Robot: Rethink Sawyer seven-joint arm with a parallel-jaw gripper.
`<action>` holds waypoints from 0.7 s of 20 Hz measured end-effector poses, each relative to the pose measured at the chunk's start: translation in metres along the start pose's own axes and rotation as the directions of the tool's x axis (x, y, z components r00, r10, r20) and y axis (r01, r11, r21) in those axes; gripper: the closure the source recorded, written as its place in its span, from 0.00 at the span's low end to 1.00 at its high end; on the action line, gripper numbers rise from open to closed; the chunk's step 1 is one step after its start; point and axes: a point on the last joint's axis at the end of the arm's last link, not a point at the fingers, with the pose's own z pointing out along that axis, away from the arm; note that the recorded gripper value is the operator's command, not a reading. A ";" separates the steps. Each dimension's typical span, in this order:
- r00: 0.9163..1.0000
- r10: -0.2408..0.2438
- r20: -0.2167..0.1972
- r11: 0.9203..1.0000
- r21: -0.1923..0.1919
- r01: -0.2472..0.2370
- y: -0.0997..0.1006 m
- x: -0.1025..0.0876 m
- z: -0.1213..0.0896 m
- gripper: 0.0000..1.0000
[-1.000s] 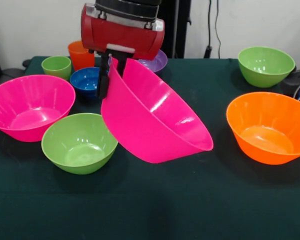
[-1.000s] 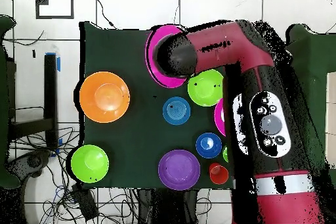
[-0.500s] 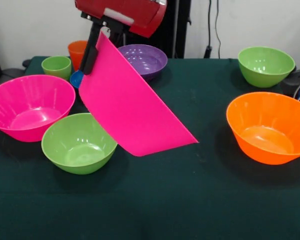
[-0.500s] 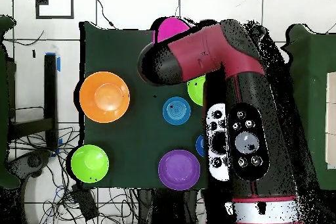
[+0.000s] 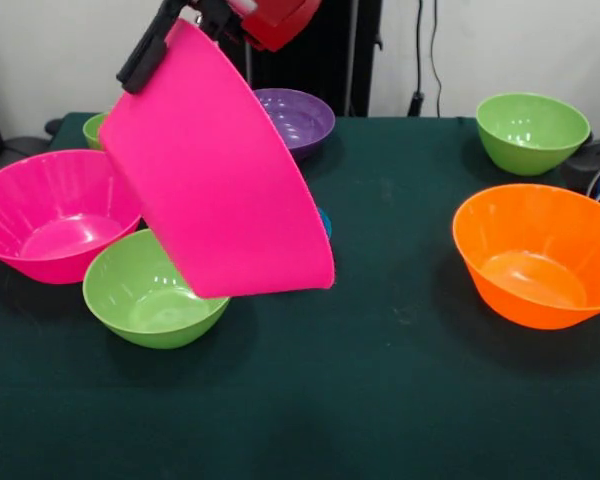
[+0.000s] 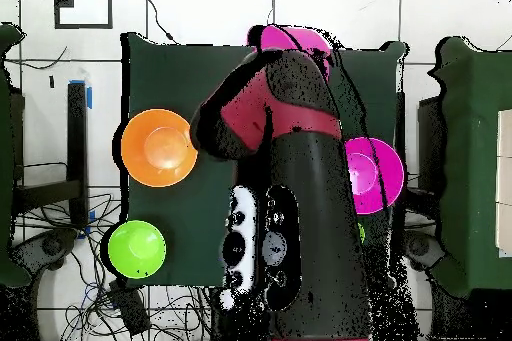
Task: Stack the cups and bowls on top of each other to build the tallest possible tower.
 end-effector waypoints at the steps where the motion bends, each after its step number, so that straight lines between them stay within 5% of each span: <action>1: 1.000 0.011 0.016 0.999 0.038 -0.012 0.000 0.001 -0.004 1.00; 9: 0.990 0.080 0.112 0.978 0.185 -0.100 0.003 0.006 -0.016 1.00; 13: 0.984 0.093 0.154 0.951 0.278 -0.134 0.004 0.009 -0.022 1.00; 14: 0.982 0.098 0.163 0.939 0.312 -0.146 0.005 0.012 -0.024 1.00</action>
